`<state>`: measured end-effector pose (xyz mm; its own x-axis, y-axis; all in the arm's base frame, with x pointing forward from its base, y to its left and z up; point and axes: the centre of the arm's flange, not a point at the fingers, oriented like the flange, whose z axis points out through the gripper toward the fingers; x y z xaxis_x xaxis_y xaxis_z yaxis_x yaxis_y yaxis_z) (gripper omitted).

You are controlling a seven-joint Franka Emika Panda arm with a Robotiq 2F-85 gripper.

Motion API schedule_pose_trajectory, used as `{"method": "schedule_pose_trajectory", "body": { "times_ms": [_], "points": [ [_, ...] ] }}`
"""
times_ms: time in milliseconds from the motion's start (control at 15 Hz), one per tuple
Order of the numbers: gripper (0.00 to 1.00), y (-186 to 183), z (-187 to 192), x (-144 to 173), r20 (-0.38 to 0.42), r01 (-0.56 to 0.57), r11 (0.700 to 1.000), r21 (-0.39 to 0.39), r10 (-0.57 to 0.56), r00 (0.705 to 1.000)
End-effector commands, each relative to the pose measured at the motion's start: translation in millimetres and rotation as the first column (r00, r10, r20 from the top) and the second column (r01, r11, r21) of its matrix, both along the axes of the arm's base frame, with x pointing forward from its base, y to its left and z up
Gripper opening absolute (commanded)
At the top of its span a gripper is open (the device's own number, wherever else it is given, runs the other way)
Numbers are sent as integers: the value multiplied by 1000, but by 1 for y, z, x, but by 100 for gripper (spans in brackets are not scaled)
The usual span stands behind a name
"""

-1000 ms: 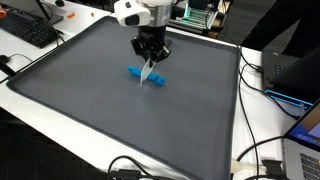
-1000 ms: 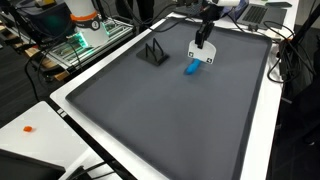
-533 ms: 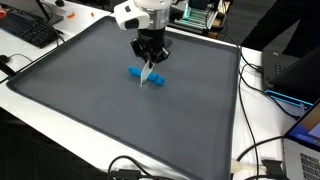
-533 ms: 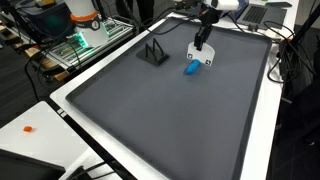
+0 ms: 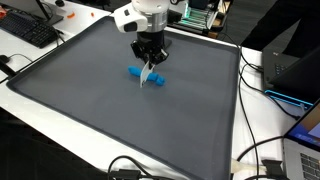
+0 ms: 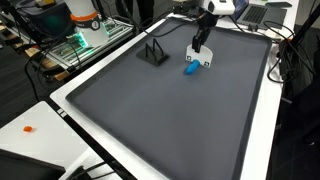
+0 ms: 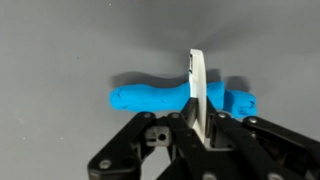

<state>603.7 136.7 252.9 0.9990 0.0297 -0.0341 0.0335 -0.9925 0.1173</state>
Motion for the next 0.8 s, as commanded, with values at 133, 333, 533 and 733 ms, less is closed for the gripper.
{"method": "schedule_pose_trajectory", "body": {
  "times_ms": [133,333,533,733],
  "points": [
    [2,-13,-22,-19,-61,33,999,26,-31,998],
    [2,-14,-16,-25,-78,49,998,30,-46,996],
    [2,-14,-11,-27,-73,50,998,31,-48,996],
    [2,-10,-2,-25,-41,41,998,38,-40,998]
  ]
}}
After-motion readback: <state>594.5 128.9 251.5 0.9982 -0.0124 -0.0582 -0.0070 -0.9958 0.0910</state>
